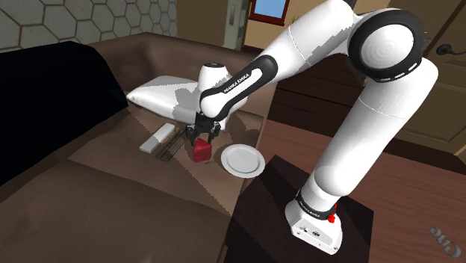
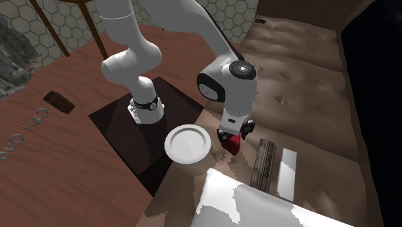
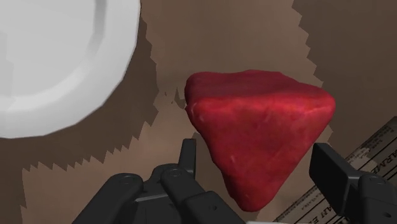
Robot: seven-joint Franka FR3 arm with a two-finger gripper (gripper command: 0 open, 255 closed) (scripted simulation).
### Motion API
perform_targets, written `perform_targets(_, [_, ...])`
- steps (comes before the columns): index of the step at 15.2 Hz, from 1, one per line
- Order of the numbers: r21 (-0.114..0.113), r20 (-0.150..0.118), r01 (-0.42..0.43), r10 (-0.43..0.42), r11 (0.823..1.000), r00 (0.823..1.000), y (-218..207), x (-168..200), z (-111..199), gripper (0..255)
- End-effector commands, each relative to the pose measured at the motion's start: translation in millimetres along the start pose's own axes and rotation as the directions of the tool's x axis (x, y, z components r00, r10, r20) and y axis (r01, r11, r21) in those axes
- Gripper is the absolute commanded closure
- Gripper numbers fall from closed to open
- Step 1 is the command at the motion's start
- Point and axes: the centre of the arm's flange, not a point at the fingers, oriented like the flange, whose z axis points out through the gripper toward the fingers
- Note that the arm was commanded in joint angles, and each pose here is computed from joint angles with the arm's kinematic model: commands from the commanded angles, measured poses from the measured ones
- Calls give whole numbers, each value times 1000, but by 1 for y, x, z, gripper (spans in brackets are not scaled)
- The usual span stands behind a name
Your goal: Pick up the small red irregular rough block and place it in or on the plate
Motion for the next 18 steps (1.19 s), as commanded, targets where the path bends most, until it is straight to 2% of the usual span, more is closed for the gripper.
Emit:
perform_targets(1, [0,1,0,0,1000,1000,-1,1,-10,255])
perform_targets(15, [0,1,0,0,1000,1000,-7,1,-81,255])
perform_targets(18, [0,1,0,0,1000,1000,29,-13,-89,255])
